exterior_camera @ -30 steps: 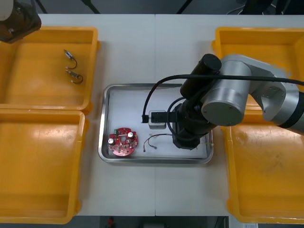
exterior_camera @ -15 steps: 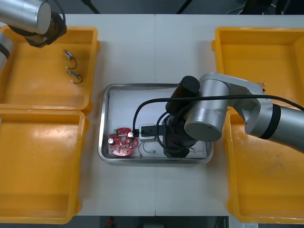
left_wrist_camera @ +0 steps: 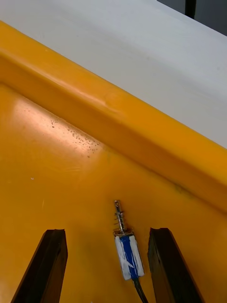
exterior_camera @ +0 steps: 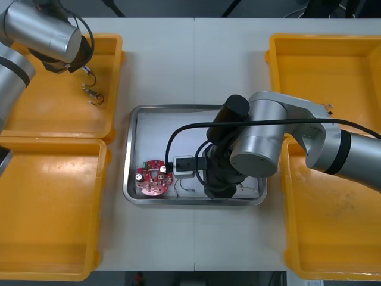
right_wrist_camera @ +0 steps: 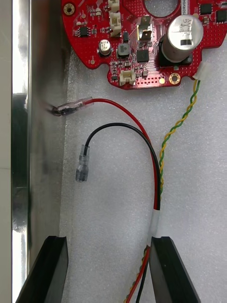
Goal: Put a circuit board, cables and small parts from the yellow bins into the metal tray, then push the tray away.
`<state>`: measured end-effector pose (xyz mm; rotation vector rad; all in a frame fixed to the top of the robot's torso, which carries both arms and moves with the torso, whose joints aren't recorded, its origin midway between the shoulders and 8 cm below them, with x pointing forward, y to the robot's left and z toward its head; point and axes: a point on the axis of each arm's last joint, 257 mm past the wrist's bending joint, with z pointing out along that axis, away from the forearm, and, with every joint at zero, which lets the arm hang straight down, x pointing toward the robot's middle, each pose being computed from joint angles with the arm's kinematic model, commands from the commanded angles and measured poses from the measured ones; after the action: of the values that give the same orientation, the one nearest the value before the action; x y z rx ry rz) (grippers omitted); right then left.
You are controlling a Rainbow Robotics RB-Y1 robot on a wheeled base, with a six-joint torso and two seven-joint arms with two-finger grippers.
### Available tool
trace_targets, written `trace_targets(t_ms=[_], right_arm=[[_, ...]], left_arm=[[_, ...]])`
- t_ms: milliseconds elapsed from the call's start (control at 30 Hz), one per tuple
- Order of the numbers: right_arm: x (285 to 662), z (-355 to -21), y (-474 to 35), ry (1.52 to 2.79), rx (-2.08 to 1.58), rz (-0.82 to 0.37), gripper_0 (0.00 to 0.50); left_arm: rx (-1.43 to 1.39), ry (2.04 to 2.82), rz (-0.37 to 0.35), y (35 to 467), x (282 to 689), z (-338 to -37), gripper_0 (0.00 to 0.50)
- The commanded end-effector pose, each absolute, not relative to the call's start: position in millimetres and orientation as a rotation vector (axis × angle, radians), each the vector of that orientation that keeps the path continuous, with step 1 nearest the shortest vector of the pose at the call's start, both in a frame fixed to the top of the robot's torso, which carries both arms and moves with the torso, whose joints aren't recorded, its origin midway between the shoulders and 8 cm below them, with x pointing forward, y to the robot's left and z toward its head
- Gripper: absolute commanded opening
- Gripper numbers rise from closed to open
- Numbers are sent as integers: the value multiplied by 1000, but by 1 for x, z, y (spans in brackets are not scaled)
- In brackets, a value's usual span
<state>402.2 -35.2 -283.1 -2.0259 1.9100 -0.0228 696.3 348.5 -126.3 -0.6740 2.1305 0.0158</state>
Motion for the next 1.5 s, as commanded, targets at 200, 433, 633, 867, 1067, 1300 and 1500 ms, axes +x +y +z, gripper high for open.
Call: trace_targets(t_ms=[200, 433, 633, 867, 1067, 1300, 1500], right_arm=[[435, -197, -50, 1977, -1859, -5, 500], [449, -147, -82, 2061, -1724, 38, 500], [456, -117, -122, 2139, -1641, -1, 500], [458, -86, -163, 2273, -1455, 23, 500], [467, -69, -207, 2404, -1248, 8, 500], [476, -63, -248, 2546, -987, 26, 500], [495, -65, -288, 2626, -753, -3, 500]], left_arm=[[-723, 2043, -97, 330, 717, -99, 500], [-734, 2036, -153, 321, 720, -96, 500], [-737, 2036, -185, 311, 721, -99, 500], [-713, 2054, -155, 305, 719, -109, 500], [-691, 2076, -131, 298, 717, -122, 500], [-689, 2088, -133, 293, 715, -129, 500], [-692, 2066, -159, 296, 721, -136, 500]])
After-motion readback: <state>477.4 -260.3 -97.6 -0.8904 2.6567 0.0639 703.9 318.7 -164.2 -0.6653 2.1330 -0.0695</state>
